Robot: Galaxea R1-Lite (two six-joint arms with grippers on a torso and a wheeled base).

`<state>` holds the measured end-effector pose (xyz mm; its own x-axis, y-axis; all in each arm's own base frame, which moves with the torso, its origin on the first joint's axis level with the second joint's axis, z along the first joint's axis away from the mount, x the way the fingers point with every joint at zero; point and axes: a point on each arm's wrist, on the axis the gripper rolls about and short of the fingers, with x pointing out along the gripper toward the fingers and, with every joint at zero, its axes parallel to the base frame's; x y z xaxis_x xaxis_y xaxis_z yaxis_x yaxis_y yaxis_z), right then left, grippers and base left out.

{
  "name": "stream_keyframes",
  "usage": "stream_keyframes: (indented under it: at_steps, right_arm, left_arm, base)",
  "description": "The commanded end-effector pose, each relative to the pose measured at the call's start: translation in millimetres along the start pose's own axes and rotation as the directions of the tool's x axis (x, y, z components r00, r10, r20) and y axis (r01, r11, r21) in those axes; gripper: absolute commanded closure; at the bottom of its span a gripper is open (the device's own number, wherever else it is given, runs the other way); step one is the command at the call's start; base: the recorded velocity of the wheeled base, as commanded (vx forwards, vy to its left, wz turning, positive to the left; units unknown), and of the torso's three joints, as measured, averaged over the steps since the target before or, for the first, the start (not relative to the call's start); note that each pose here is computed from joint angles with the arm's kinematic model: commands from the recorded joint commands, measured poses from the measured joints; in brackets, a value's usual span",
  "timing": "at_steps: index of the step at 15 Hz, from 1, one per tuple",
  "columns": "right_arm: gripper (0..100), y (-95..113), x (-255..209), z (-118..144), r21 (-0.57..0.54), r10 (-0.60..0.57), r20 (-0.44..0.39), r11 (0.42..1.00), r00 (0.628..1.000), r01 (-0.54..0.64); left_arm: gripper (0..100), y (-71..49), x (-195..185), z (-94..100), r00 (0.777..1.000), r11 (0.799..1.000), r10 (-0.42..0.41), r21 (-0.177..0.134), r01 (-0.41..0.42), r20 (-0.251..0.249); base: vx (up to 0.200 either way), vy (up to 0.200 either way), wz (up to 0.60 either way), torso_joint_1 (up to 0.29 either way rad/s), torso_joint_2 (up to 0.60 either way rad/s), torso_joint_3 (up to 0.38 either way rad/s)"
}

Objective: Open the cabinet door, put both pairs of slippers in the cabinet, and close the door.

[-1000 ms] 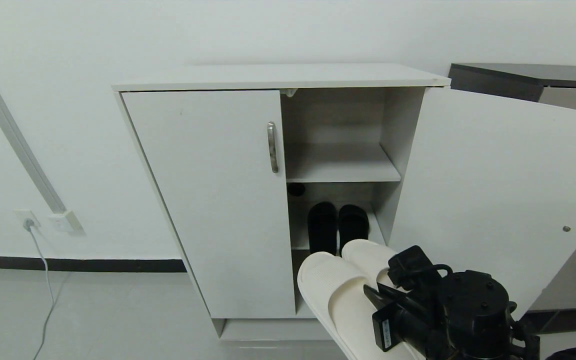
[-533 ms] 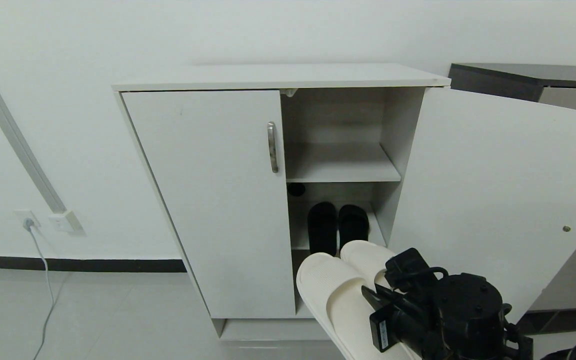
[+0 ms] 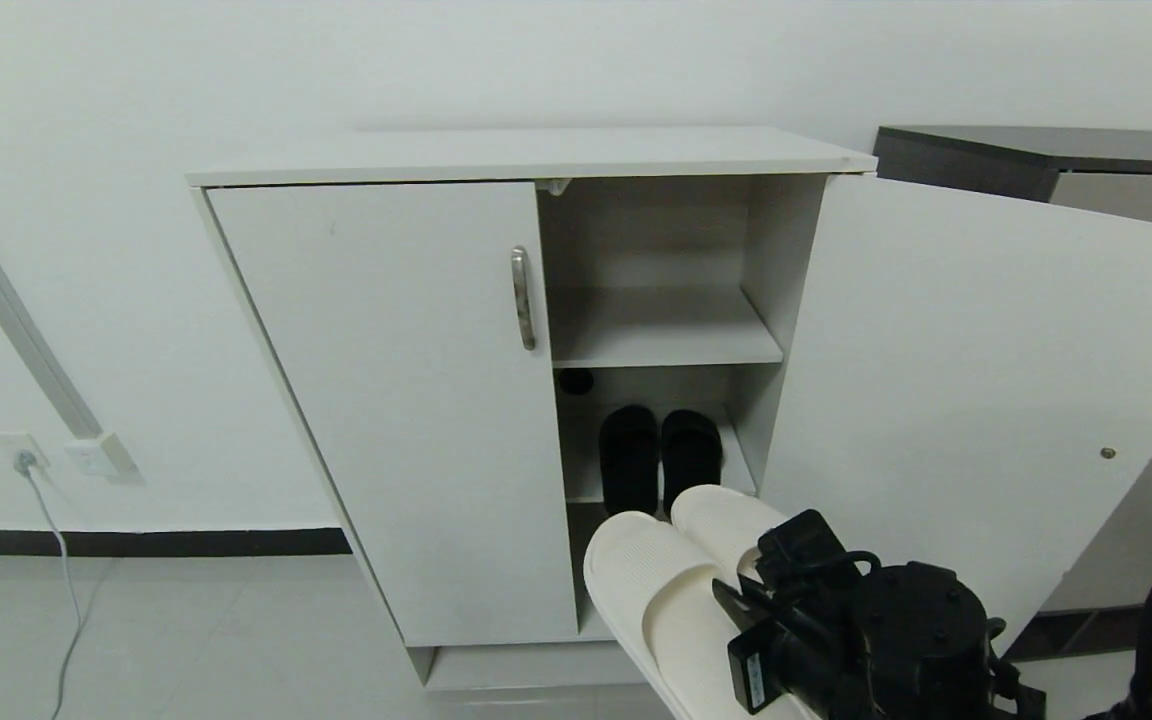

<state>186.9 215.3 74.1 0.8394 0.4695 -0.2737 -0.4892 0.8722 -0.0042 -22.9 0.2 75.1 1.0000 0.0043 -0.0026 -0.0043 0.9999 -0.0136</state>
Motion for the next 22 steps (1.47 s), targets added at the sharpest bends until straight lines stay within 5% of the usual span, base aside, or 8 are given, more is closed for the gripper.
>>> stream_keyframes:
  at_steps: [1, 5, 8, 11, 13, 17, 22]
  right_arm:
    - [100, 1, 3, -4, -0.009, -0.003, -0.008, 1.0, 1.0, 0.003]
    - [100, 8, 22, 1, 0.019, -0.023, 0.067, 1.0, 0.997, 0.022]
    - [100, 16, 49, 2, 0.036, -0.164, 0.036, 0.986, 0.986, 0.163]
    - [100, 29, 66, 32, 0.068, -0.288, -0.015, 0.955, 0.958, 0.288]
    - [100, 38, 64, 74, 0.134, -0.359, -0.041, 0.923, 0.932, 0.361]
    - [100, 56, 44, 129, 0.194, -0.396, 0.003, 0.901, 0.918, 0.388]
    - [100, 49, 54, 146, 0.202, -0.419, 0.039, 0.893, 0.907, 0.403]
  left_arm:
    - [100, 0.0, 0, 0.1, 1.0, 1.0, 0.002, 0.0, -0.002, 0.0]
    - [100, 0.0, 0, 0.1, 1.0, 1.0, 0.002, -0.002, -0.002, 0.0]
    - [100, 0.0, 0, 0.1, 1.0, 1.0, 0.002, 0.0, -0.002, 0.0]
    - [100, 0.0, 0, 0.1, 1.0, 1.0, 0.002, 0.0, -0.002, 0.0]
    - [100, 0.0, 0, 0.1, 1.0, 1.0, 0.002, 0.0, -0.002, 0.0]
    - [100, 0.0, 0, 0.1, 1.0, 1.0, 0.002, 0.0, -0.002, 0.0]
    - [100, 0.0, 0, 0.1, 1.0, 1.0, 0.003, 0.001, -0.003, 0.0]
  base:
    - [0.0, 0.0, 0.0, 0.0, 0.0, 0.0]
    - [0.0, 0.0, 0.0, 0.0, 0.0, 0.0]
    - [0.0, 0.0, 0.0, 0.0, 0.0, 0.0]
    - [0.0, 0.0, 0.0, 0.0, 0.0, 0.0]
    - [0.0, 0.0, 0.0, 0.0, 0.0, 0.0]
    - [0.0, 0.0, 0.0, 0.0, 0.0, 0.0]
    - [0.0, 0.0, 0.0, 0.0, 0.0, 0.0]
